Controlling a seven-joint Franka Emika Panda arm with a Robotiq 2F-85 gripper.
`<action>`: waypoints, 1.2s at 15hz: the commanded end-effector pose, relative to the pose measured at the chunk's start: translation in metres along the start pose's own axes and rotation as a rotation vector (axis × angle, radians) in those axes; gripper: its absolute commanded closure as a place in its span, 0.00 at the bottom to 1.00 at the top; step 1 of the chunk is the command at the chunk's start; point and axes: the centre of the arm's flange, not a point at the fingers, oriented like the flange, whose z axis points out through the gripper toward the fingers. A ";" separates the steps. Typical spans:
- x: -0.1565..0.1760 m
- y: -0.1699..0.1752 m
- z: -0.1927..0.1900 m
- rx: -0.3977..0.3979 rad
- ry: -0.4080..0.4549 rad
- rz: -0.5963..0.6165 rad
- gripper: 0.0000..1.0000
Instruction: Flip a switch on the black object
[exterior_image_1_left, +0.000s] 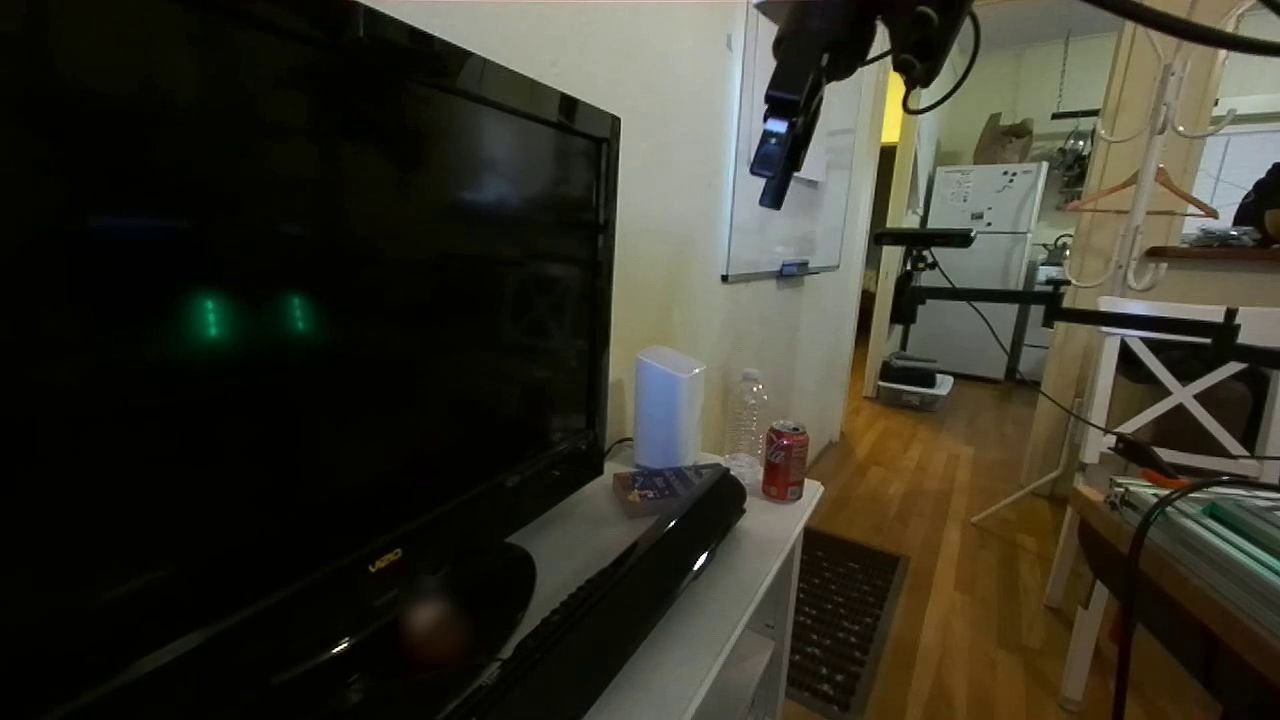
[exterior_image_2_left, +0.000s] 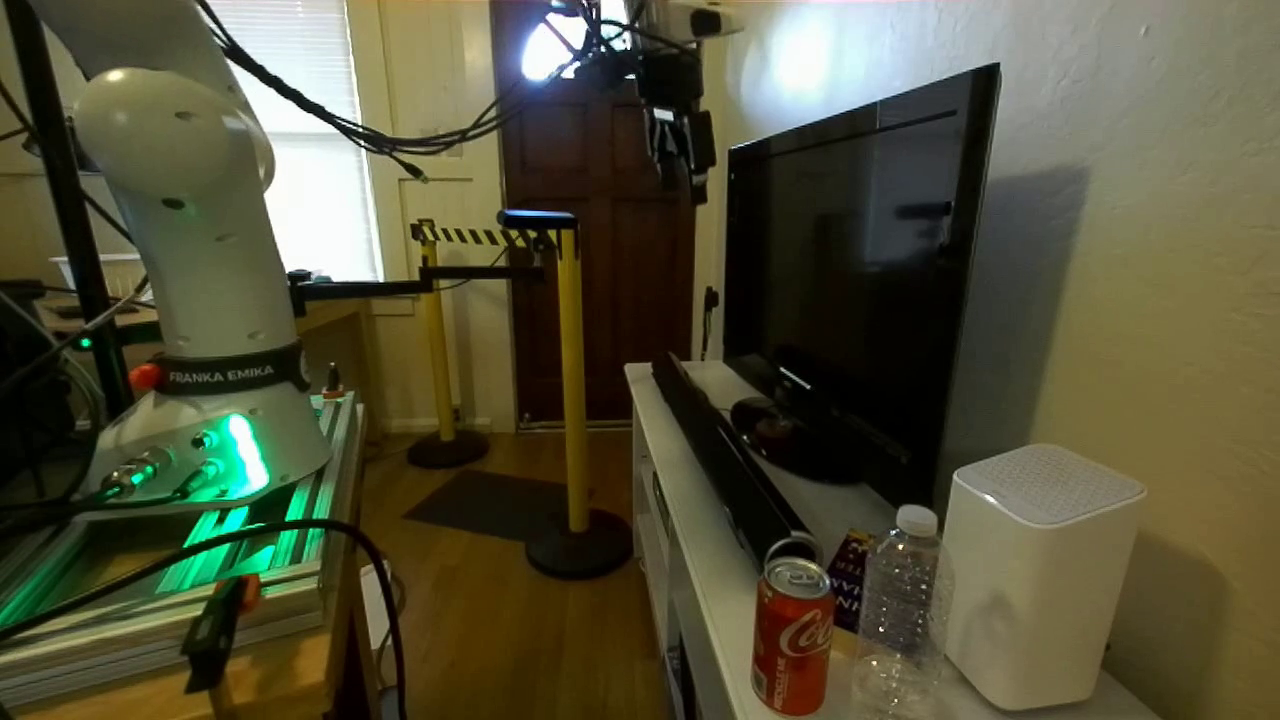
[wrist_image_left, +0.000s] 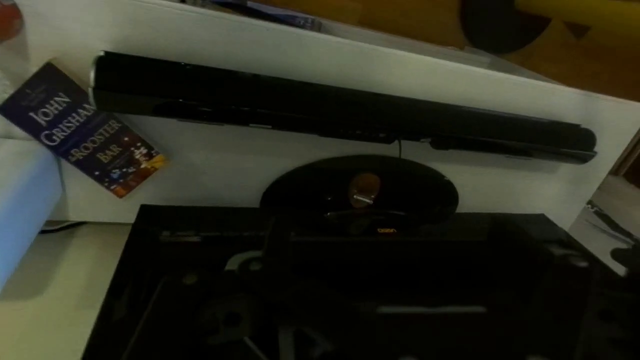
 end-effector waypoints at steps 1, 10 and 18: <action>0.053 -0.022 0.062 0.067 -0.104 -0.024 0.00; 0.051 -0.046 0.137 0.096 -0.247 -0.109 0.00; 0.075 -0.061 0.206 0.069 -0.271 -0.116 0.32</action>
